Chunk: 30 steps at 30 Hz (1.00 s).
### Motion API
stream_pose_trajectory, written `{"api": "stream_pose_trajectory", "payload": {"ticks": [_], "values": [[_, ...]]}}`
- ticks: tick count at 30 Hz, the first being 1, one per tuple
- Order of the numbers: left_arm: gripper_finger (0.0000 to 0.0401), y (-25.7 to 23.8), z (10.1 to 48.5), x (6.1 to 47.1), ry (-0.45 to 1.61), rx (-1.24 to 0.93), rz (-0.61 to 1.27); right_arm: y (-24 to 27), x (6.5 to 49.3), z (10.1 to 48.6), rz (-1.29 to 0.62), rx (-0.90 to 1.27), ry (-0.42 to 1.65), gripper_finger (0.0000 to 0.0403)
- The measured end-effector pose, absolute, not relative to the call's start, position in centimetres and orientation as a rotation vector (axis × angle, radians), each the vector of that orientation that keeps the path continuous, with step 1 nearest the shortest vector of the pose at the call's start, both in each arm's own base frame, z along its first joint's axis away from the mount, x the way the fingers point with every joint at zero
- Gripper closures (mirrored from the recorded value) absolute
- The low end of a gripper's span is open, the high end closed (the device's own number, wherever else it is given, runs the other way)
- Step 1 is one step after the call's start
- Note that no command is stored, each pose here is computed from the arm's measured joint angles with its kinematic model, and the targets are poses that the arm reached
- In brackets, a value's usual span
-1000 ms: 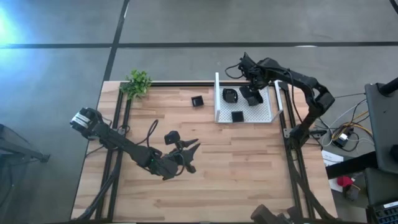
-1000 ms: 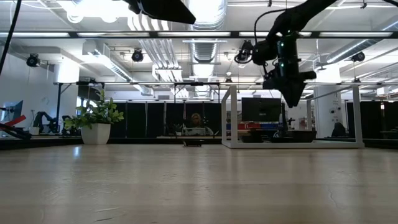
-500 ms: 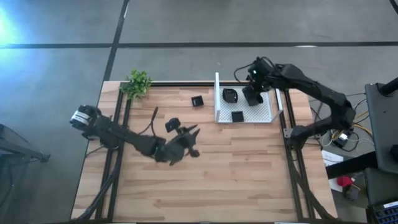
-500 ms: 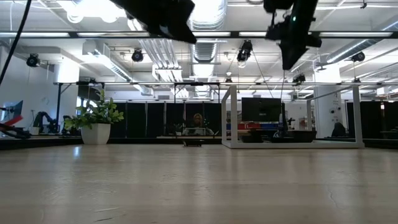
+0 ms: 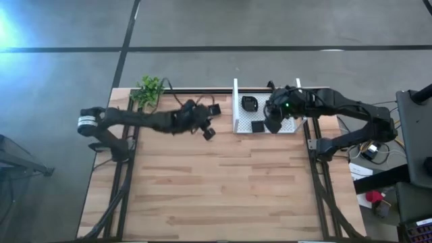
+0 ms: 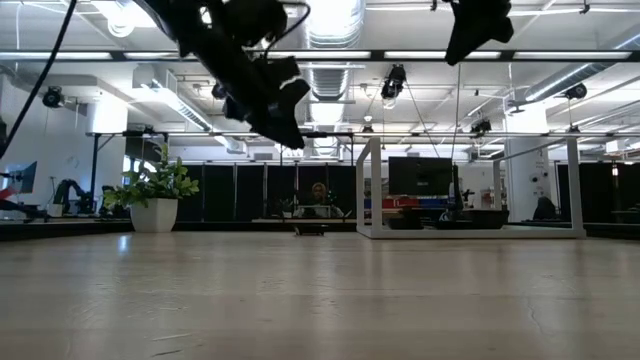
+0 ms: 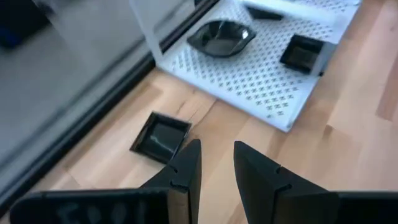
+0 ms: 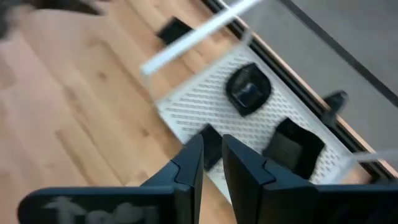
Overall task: Pick & Place Mini shaped plates
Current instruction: Stack the square plate on top of the other square plates on the shelf
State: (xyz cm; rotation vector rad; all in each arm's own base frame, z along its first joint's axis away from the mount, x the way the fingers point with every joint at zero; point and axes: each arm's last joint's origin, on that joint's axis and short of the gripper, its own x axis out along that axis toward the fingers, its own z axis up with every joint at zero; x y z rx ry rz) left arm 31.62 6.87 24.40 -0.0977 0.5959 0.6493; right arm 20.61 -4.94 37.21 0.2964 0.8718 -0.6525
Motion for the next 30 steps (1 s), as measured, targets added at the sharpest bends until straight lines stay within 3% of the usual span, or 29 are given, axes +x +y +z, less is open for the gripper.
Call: {"api": "stream_pose_trajectory", "payload": {"ticks": [6, 11, 16, 30], "values": [[0.0311, 12.4, 24.2, 30.0, 0.599, -0.331, 0.565, -3.5, 21.2, 37.3, -0.580, 0.258, 0.855, 0.0346], [0.0311, 15.4, 24.0, 28.5, 0.582, -0.468, 0.647, -3.1, 21.3, 37.3, -0.551, 0.227, 0.862, 0.0346], [0.0311, 16.4, 23.5, 28.3, 0.564, -0.519, 0.689, -3.1, 21.3, 37.3, -0.542, 0.208, 0.865, 0.0346], [0.0311, 18.0, 17.2, 30.9, 0.615, -0.666, 0.751, -3.1, 21.4, 37.4, -0.539, 0.207, 0.855, 0.0346]]}}
